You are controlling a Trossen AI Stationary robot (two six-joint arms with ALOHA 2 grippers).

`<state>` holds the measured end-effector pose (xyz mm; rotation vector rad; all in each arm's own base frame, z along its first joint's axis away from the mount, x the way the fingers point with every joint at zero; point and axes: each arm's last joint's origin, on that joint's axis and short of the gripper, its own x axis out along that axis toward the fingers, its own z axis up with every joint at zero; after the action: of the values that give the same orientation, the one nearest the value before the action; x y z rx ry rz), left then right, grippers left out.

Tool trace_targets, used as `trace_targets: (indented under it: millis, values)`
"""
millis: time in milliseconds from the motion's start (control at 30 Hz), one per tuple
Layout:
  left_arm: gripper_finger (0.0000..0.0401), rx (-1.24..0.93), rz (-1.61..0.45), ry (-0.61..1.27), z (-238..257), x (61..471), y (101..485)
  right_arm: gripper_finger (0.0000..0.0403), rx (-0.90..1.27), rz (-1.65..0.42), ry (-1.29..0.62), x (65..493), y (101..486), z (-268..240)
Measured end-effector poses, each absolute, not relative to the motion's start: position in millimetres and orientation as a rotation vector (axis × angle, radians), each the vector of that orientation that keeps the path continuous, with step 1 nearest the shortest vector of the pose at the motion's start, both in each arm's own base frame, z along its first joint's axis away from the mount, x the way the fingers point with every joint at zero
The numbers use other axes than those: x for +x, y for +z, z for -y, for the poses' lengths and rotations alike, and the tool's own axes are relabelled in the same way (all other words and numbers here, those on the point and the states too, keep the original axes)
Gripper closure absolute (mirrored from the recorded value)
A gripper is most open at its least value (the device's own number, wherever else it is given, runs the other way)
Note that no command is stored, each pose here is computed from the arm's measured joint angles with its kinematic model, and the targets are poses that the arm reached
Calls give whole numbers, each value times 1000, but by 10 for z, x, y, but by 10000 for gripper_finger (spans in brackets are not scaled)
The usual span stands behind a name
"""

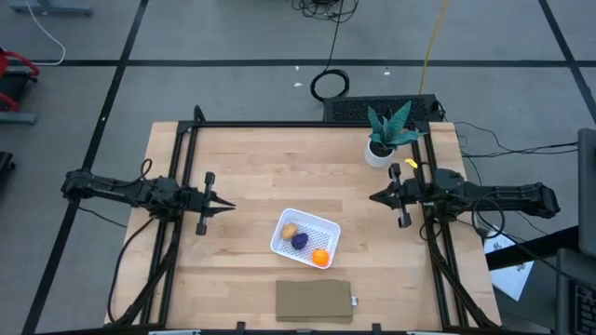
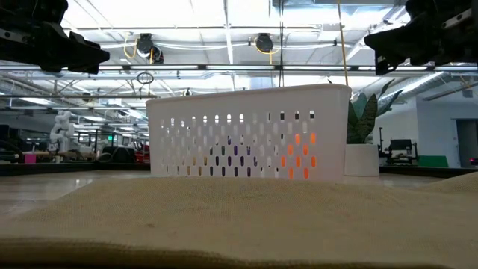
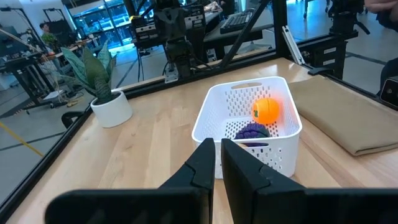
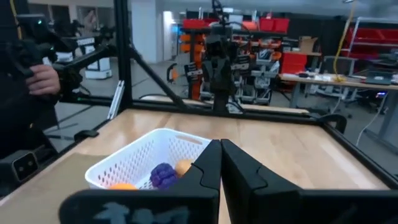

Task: Pick and placing Produce into tupperware
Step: Adjust the basket

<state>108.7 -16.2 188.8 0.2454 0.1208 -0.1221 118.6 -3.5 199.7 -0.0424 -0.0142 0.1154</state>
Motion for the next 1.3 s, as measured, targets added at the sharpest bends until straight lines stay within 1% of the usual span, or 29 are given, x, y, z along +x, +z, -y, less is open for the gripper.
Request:
trace_targets:
  millis: [767,1000,1300]
  values:
    - [370,246,-120,-122,162,1088,1888,403,-72,-20,111,1171,1713,35]
    - [370,243,-121,-122,162,1088,1887,403,-76,33,108,1171,1749,35]
    - [370,242,-122,-122,162,1088,1887,403,-70,32,108,1171,1748,35]
